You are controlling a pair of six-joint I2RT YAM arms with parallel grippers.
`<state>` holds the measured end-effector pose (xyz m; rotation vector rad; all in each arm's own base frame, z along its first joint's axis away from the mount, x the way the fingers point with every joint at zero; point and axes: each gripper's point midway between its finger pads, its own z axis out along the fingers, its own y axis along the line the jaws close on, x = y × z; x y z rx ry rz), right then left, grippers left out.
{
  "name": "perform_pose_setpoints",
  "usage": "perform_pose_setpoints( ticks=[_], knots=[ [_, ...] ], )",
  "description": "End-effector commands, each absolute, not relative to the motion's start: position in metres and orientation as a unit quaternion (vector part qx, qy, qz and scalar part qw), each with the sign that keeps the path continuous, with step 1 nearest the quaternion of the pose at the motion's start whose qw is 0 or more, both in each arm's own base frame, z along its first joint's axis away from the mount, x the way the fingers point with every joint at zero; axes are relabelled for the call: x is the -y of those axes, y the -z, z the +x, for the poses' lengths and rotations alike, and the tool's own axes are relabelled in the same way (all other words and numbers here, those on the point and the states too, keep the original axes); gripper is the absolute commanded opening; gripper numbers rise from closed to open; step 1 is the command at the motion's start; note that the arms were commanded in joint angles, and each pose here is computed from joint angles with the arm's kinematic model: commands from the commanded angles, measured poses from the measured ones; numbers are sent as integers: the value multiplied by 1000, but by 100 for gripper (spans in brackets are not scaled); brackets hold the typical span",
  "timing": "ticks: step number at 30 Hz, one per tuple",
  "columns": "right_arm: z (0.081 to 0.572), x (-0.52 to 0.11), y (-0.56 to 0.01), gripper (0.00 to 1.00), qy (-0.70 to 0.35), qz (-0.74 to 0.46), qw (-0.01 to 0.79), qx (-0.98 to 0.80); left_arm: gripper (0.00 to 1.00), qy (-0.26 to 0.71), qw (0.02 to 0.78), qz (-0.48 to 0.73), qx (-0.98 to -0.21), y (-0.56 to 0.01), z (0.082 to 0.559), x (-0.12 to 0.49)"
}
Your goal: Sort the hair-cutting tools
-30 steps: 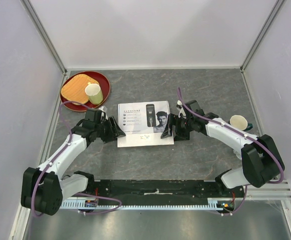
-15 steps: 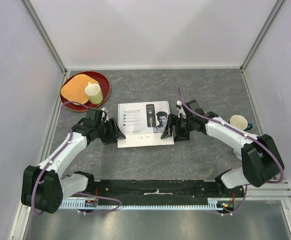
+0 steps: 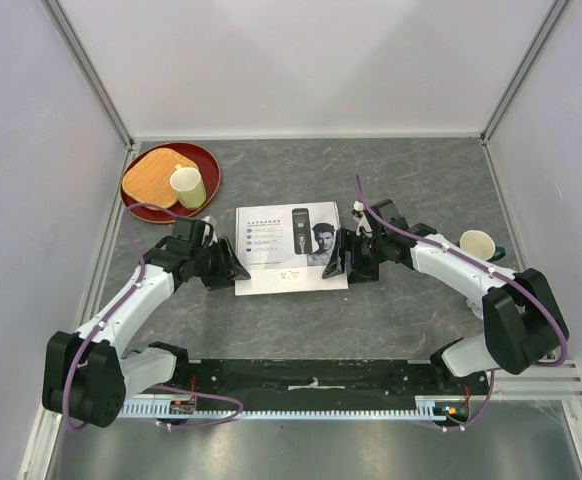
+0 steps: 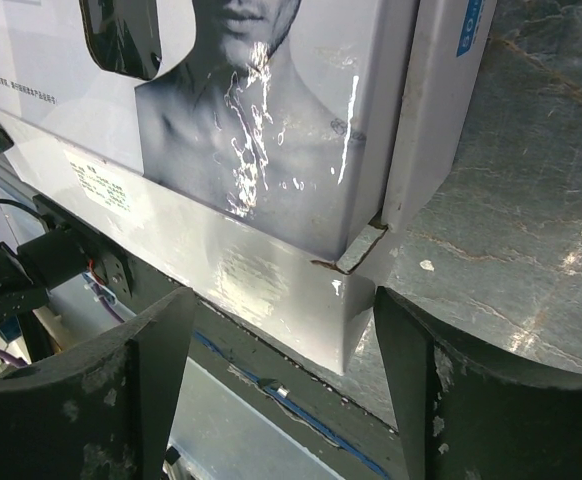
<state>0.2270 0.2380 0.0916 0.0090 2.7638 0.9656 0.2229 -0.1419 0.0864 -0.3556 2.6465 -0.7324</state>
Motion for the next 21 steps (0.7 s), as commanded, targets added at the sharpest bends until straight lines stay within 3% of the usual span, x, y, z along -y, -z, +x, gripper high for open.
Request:
perform_pose_setpoints(
  ticks=[1,21],
  knots=[
    [231,-244,-98,79,-337,-2,109,-935,52,274,201,-103,-935,-101,229,147],
    [233,-227,-70,70,-284,1,114,-952,47,265,191,-109,-939,-86,227,145]
  ],
)
